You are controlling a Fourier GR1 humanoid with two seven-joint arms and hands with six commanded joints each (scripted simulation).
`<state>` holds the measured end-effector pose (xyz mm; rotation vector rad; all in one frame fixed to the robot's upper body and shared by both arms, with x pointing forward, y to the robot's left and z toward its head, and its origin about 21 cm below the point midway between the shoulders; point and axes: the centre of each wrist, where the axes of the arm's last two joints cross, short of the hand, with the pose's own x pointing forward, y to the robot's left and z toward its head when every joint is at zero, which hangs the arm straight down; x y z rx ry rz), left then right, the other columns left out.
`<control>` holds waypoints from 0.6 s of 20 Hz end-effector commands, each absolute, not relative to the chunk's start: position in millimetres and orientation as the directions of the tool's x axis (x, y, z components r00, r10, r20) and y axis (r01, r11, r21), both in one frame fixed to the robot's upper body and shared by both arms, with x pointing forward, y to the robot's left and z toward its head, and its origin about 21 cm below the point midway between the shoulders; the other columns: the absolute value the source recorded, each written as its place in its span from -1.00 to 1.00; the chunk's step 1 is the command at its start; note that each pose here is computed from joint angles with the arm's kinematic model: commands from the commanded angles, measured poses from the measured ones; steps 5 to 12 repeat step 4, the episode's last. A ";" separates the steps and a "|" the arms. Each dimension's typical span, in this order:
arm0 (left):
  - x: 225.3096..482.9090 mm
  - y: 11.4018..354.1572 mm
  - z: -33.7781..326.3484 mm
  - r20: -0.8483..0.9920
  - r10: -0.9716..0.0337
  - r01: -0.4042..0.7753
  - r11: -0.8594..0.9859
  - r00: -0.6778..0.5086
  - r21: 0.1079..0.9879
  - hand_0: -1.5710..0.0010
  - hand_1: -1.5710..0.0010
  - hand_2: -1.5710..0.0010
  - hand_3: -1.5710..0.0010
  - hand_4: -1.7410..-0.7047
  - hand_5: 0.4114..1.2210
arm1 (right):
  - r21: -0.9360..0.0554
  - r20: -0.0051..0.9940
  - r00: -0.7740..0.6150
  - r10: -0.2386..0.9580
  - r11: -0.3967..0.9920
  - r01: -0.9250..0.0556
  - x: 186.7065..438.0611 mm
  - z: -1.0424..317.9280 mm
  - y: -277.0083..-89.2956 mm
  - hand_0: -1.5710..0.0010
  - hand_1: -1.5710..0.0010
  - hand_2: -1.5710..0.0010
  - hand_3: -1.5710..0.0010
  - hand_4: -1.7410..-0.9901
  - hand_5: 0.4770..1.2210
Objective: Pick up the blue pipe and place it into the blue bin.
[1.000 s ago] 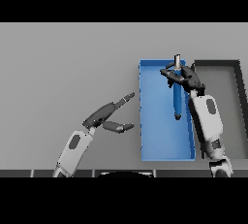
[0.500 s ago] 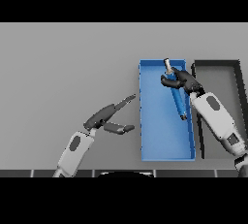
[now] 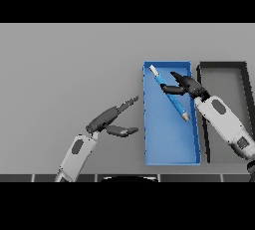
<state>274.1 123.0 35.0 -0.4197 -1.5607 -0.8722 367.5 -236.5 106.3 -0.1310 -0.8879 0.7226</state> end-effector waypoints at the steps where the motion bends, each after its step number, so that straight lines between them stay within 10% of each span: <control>1: 274.2 121.9 32.9 0.957 -0.212 0.706 0.646 -0.199 0.290 1.00 1.00 1.00 1.00 0.57 -0.79 | -0.394 0.653 0.413 0.635 0.751 -0.530 367.0 106.2 -237.0 0.98 0.98 0.98 0.99 0.75 -0.37; 12: 270.6 116.3 32.5 0.956 -0.207 0.705 0.647 -0.206 0.292 1.00 1.00 1.00 1.00 0.57 -0.79 | -0.391 0.660 0.399 0.637 0.744 -0.541 364.0 105.1 -239.6 0.98 0.98 0.98 0.99 0.75 -0.36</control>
